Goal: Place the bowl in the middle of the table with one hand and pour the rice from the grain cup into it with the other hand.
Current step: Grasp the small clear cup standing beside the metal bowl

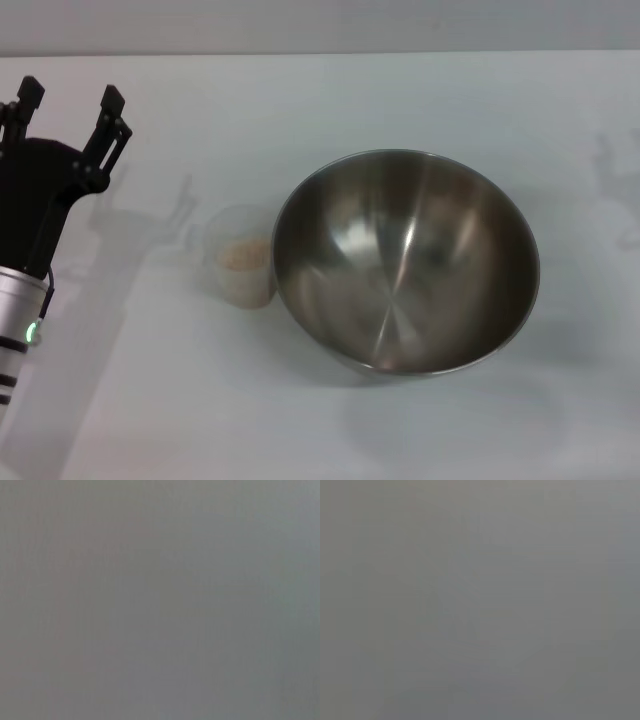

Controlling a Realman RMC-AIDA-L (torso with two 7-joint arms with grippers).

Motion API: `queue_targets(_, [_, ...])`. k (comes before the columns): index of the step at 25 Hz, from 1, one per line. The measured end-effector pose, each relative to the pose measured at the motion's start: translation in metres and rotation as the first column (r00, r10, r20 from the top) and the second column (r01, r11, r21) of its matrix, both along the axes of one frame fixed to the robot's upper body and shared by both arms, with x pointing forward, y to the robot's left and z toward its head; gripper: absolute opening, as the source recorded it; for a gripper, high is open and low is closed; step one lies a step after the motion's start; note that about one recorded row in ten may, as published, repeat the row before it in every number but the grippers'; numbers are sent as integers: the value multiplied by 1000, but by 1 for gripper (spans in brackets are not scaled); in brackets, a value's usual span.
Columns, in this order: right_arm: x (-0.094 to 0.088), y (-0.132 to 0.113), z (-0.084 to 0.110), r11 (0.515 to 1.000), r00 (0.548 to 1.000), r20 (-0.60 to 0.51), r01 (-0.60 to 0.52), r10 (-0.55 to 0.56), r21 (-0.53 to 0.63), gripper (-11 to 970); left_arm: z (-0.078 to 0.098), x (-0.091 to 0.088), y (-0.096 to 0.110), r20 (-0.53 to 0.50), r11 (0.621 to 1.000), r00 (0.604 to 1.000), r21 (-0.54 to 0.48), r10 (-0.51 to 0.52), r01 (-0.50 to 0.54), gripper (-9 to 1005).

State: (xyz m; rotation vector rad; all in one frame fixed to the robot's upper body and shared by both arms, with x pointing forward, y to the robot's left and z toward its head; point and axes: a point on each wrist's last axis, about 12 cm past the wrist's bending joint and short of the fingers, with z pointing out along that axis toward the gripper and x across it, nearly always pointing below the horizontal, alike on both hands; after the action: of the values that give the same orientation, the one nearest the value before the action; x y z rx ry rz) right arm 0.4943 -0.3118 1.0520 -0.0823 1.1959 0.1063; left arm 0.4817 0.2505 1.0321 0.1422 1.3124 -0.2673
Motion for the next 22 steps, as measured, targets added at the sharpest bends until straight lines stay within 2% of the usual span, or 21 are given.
queue_targets(3, [-3,-15,-5,999,999,-43,20,-18,44,442,-3,-5,1,-9,1000,1000,3,1,-1,807])
queue_targets(5, [-4,-34,-8,991,995,-99,39,-26,131,442,-6,-12,3,-14,1000,1000,10,1,-1,807])
queue_targets(7, [-3,-39,-9,988,993,-117,48,-31,146,517,-7,-16,4,-15,1000,1000,14,-2,2,806])
queue_targets(8, [-3,-42,-10,987,991,-130,62,-43,149,554,-10,-24,5,-16,1000,1000,23,-13,13,806])
queue_targets(10, [0,-49,-11,982,982,-149,137,-118,129,629,-13,-34,7,-16,999,999,39,-31,32,805])
queue_targets(11, [1,-50,-11,981,979,-145,158,-141,112,634,-13,-34,7,-16,999,999,39,-31,32,805])
queue_targets(12, [2,-50,-10,981,978,-138,169,-155,96,639,-17,-47,10,-20,996,998,62,-58,59,805])
queue_targets(16, [8,-46,-6,983,978,-108,181,-176,34,659,-21,-55,11,-38,992,996,87,-85,88,804])
queue_targets(17, [13,-43,-4,984,980,-99,177,-174,22,664,-27,-64,12,-68,986,991,115,-117,124,804])
queue_targets(22, [27,-37,-2,986,979,-122,164,-160,23,684,-37,-70,13,-136,978,982,147,-128,148,803])
